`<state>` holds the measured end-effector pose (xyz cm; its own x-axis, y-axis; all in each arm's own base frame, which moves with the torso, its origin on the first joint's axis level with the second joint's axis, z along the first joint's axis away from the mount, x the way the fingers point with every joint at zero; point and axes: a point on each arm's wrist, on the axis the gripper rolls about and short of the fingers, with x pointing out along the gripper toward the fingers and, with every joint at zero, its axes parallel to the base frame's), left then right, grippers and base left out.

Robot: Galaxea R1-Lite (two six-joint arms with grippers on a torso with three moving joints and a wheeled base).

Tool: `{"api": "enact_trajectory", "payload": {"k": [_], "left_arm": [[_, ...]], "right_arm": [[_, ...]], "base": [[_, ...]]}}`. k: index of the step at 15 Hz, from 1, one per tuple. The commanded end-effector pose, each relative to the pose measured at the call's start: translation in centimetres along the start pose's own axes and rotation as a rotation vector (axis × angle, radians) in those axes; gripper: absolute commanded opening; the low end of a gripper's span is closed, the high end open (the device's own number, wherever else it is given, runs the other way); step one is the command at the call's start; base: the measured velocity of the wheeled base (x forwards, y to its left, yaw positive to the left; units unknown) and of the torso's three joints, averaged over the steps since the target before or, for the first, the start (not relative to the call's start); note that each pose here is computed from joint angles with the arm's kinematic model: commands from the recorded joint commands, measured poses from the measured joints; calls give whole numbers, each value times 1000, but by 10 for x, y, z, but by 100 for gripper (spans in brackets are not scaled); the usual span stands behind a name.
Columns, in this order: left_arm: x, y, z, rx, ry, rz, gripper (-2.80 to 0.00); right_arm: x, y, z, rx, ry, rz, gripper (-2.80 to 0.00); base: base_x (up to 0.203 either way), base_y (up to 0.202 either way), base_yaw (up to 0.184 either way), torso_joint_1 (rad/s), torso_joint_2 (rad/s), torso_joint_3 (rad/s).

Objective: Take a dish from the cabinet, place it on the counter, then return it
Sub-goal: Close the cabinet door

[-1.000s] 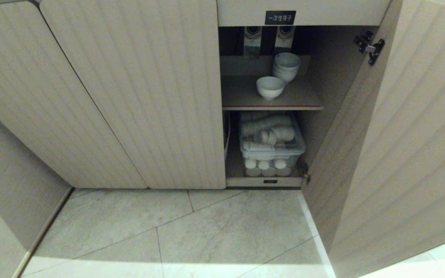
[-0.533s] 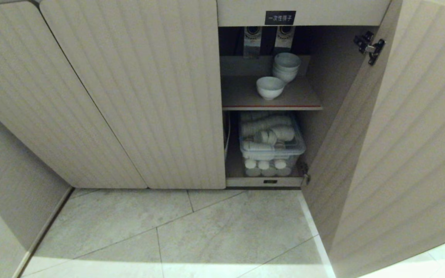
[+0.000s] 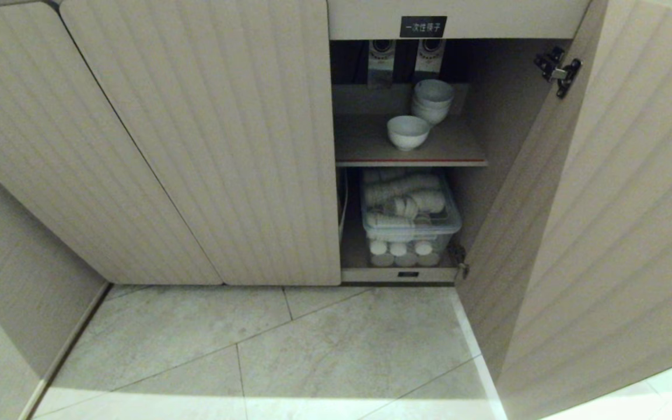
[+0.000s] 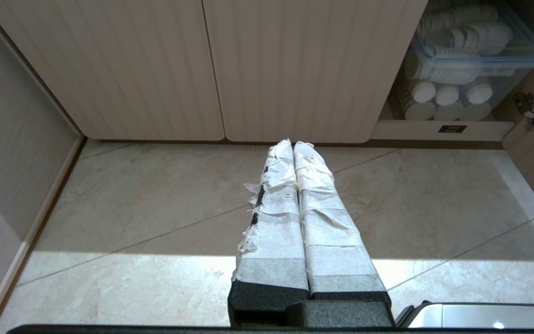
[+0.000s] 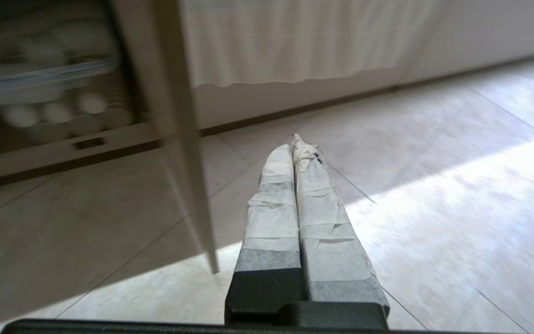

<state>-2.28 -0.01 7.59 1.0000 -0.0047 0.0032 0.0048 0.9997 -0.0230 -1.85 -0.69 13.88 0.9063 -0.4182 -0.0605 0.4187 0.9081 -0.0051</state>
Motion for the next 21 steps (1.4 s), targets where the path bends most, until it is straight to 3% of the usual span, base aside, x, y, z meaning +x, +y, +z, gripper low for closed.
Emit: {"api": "enact_trajectory", "payload": {"k": [1, 9, 17, 21], "left_arm": [[0, 0, 0, 0, 0, 0, -280], [0, 0, 0, 0, -1, 0, -280], [0, 0, 0, 0, -1, 0, -280], [0, 0, 0, 0, 0, 0, -280]], "right_arm": [[19, 7, 14, -23, 88, -90, -280], [54, 17, 61, -4, -85, -46, -280], [69, 20, 84, 4, -126, -62, -280], [75, 19, 83, 4, -96, -96, -280]], "base": [[0, 0, 0, 0, 0, 0], [0, 0, 0, 0, 0, 0], [0, 0, 0, 0, 0, 0], [0, 0, 0, 0, 0, 0]]}}
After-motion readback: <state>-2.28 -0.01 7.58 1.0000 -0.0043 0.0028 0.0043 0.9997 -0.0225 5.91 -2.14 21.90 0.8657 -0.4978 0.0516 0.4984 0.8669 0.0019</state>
